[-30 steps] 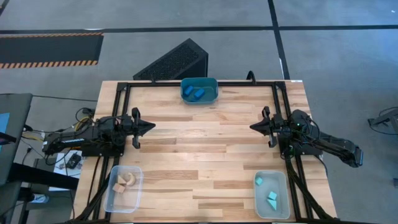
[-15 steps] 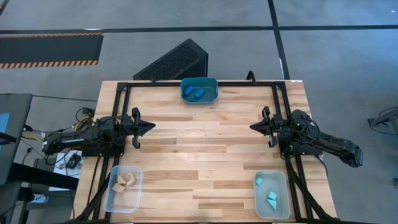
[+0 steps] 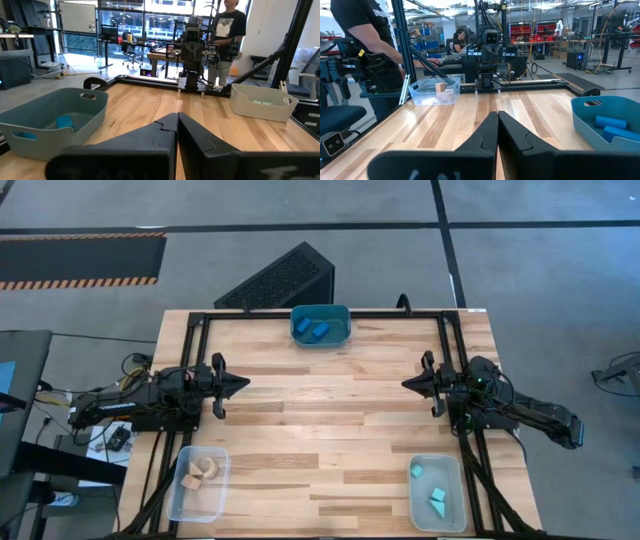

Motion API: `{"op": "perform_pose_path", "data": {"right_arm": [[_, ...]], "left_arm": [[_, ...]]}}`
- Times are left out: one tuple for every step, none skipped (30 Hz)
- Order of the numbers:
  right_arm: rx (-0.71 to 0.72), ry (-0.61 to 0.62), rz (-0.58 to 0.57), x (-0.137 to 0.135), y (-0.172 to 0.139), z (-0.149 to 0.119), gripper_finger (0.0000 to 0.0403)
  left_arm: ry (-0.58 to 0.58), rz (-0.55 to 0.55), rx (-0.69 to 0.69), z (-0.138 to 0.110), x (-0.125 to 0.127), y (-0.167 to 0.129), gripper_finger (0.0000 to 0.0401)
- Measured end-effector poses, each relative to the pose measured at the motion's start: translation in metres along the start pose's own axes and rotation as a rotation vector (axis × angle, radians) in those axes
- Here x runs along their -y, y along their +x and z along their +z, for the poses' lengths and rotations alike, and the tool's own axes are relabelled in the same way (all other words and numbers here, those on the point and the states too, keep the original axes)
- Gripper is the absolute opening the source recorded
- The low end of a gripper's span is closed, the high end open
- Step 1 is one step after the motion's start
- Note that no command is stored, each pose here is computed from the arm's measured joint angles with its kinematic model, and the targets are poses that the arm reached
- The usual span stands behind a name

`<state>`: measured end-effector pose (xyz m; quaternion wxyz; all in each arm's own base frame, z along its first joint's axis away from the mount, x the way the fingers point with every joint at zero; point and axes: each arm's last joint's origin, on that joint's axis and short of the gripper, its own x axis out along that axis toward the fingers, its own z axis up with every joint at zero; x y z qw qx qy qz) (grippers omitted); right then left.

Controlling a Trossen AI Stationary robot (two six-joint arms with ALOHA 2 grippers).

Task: Sort & place blocks by color
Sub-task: Return to Home Position

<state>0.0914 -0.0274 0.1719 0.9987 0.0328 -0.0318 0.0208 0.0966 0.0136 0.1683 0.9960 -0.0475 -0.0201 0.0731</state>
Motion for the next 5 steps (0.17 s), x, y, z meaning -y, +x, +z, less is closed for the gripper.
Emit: {"op": "perform_pose_path", "data": {"right_arm": [[0.000, 0.000, 0.000, 0.0000, 0.0000, 0.0001, 0.0027], [0.000, 0.000, 0.000, 0.0000, 0.0000, 0.0000, 0.0027], [0.000, 0.000, 0.000, 0.0000, 0.0000, 0.0000, 0.0028], [0.000, 0.000, 0.000, 0.0000, 0.0000, 0.0001, 0.0029], [0.000, 0.000, 0.000, 0.0000, 0.0000, 0.0000, 0.0029]], "left_arm": [[0.000, 0.000, 0.000, 0.0000, 0.0000, 0.0000, 0.0000], [0.000, 0.000, 0.000, 0.0000, 0.0000, 0.0000, 0.0000], [0.000, 0.000, 0.000, 0.0000, 0.0000, 0.0000, 0.0000], [0.000, 0.000, 0.000, 0.0000, 0.0000, 0.0000, 0.0000], [0.000, 0.000, 0.000, 0.0000, 0.0000, 0.0000, 0.0000]]}}
